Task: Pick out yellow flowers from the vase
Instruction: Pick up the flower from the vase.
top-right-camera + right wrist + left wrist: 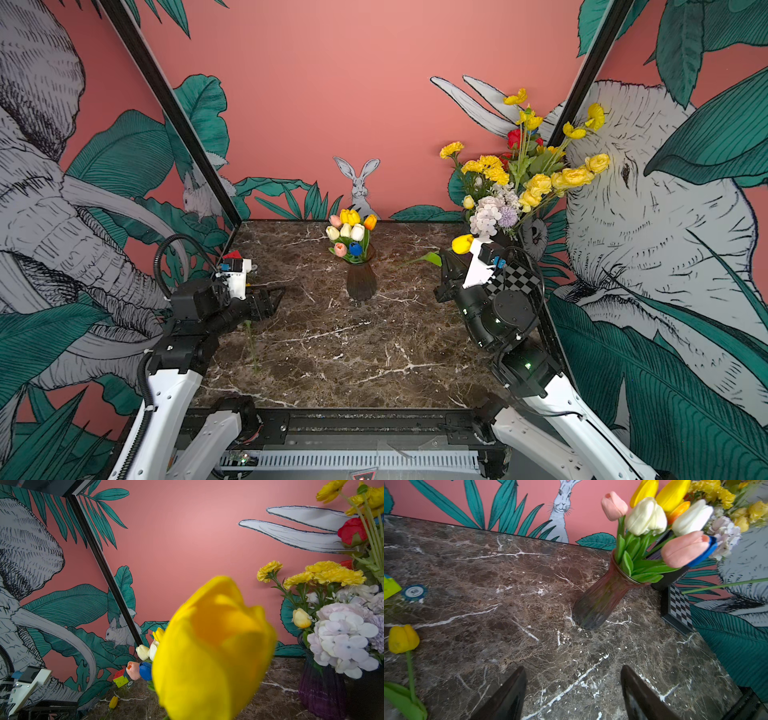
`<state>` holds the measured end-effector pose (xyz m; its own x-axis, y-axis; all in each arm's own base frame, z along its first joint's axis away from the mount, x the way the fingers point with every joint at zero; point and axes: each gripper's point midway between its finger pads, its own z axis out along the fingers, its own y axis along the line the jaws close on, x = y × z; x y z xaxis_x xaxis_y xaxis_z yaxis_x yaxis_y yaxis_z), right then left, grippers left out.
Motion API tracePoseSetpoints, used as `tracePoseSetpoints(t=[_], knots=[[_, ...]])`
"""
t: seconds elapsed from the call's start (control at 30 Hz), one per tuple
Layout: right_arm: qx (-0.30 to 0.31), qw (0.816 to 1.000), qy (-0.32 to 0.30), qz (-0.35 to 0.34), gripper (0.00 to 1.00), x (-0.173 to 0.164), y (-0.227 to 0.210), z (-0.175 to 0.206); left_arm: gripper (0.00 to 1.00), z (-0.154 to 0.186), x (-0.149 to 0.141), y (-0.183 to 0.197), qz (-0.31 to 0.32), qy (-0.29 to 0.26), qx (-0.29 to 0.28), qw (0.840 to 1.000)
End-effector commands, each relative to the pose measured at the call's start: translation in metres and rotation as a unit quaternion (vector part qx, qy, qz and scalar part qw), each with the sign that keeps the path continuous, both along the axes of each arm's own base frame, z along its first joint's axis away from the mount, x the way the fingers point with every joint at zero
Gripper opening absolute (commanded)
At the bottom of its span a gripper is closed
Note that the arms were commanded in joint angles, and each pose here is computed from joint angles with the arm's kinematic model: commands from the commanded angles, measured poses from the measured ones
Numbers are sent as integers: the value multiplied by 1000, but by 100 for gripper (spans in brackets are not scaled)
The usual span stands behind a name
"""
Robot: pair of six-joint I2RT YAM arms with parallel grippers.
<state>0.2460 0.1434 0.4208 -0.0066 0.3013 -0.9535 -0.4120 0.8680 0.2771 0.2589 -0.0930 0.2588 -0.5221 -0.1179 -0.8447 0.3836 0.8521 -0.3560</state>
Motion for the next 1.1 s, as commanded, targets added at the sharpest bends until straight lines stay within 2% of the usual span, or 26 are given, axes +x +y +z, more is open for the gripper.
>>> tracePoseSetpoints(t=[0.0, 0.1, 0.23, 0.37, 0.63, 0.8, 1.07], knots=[[1, 999, 43, 2, 0, 1, 0, -27, 73, 19, -11, -22, -48, -44, 29, 997], [-7, 997, 69, 24, 0, 0, 9, -49, 73, 26, -23, -51, -98, -62, 56, 992], [-3, 993, 99, 64, 0, -2, 25, -68, 73, 33, -42, -99, -174, -102, 99, 974], [1, 986, 110, 121, 0, -3, 50, -81, 73, 34, -61, -143, -255, -127, 88, 955], [41, 965, 128, 223, 0, -8, 91, -95, 72, 18, -75, -192, -328, -112, 71, 935], [45, 956, 124, 261, 0, -15, 103, -93, 66, 0, -78, -208, -361, -81, 68, 926], [52, 940, 97, 323, 0, -32, 116, -75, 53, -30, -78, -220, -381, -37, 101, 918]])
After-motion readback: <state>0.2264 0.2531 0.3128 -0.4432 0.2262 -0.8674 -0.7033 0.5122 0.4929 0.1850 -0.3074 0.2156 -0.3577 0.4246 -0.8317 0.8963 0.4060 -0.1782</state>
